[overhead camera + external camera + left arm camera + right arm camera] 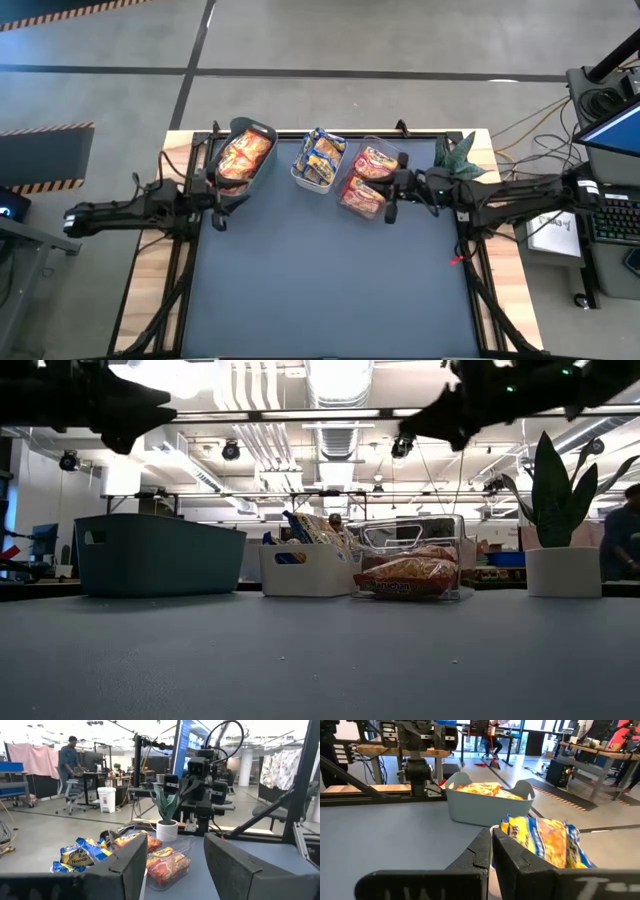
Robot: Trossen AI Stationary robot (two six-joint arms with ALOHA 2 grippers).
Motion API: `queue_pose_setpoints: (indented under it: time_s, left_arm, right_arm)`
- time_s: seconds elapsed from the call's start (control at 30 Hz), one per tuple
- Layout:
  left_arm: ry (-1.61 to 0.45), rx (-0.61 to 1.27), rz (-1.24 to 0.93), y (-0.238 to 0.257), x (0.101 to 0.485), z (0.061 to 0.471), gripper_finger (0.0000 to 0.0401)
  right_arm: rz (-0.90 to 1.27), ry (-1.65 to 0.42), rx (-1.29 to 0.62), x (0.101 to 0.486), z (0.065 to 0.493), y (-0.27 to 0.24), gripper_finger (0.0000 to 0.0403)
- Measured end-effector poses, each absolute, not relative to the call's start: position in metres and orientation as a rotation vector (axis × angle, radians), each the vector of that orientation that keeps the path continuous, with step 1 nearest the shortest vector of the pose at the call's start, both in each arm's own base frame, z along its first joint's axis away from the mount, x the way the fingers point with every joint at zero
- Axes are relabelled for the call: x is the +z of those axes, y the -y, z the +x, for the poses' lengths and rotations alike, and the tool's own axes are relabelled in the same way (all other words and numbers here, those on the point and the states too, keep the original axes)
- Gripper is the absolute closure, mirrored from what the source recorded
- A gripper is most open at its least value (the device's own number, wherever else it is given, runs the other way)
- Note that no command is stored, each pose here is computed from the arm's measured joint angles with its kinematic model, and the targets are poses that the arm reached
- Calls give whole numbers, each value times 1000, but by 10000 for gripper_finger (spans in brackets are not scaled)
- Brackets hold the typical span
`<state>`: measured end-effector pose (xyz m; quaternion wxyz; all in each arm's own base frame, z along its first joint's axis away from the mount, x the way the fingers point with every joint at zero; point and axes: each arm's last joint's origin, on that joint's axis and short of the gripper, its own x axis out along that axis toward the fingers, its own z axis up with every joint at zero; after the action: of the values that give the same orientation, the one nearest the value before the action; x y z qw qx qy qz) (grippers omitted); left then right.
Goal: Sort Maruchan noodles
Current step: Return to Home Position
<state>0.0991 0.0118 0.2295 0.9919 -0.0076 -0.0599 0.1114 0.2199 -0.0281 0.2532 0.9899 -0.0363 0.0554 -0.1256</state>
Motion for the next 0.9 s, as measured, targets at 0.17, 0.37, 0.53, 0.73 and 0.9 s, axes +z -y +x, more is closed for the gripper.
queue_pose_setpoints:
  time_s: [0.17, 0.37, 0.53, 0.73, 0.9]
  left_arm:
    - [93, 225, -5, -12, 220, 101, 223]
    - [71, 224, -20, -12, 212, 102, 228]
    - [60, 225, -19, -12, 208, 103, 233]
    - [53, 225, -2, -12, 206, 103, 235]
    - [45, 225, 3, -12, 205, 104, 235]
  right_arm:
    - [-65, -92, -267, 240, 193, 28, 394]
    - [-81, -22, -266, 228, 160, 24, 394]
    - [-102, 49, -253, 214, 135, 20, 394]
    - [-112, 222, -201, 208, 109, 15, 394]
    - [-130, 278, -180, 196, 99, 13, 394]
